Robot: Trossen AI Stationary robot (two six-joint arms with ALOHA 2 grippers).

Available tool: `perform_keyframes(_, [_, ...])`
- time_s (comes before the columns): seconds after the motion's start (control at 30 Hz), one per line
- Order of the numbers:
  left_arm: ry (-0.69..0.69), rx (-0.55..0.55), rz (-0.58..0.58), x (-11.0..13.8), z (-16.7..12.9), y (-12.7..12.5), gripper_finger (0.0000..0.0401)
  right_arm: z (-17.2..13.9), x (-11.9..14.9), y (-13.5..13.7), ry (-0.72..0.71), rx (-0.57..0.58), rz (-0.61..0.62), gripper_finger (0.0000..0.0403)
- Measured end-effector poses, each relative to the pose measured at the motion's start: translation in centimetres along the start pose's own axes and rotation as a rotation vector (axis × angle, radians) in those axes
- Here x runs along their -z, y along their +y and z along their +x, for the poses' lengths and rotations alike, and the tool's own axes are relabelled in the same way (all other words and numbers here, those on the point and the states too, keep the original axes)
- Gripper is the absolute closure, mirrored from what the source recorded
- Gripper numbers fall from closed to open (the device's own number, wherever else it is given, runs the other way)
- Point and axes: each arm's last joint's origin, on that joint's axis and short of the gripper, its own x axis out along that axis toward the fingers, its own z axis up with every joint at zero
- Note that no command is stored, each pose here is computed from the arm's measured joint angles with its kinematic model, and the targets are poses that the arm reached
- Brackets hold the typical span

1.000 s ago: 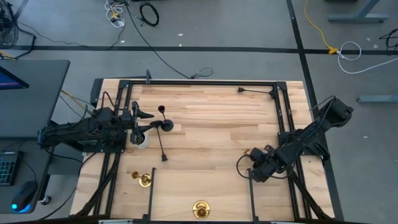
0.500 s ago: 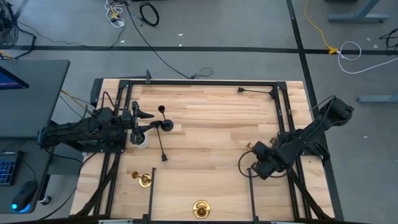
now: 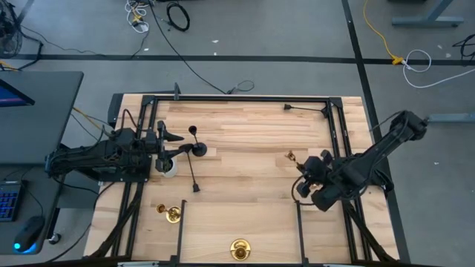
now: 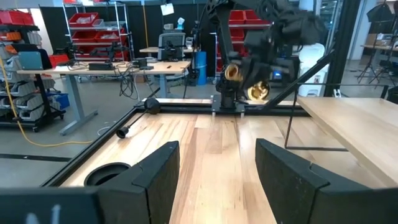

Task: Pick & Place candle stick holders
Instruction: Put the right yellow candlestick on the shelf

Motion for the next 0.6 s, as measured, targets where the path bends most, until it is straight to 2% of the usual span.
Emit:
perform_keyframes(0.13, [0.004,0.000,0.000,0.0,0.0,0.0,0.0190,-0.7,-0.8,0.9,-0.152,-0.071,0.005,0.0398])
perform_keyframes(0.4, [0.004,0.000,0.000,0.0,0.0,0.0,0.0190,-3.9,-2.1,4.4,-0.474,-0.232,-0.072,0.0398])
perform_keyframes(0.6, [0.004,0.000,0.000,0.0,0.0,0.0,0.0190,-6.0,-1.9,6.4,-0.623,-0.298,-0.088,0.0398])
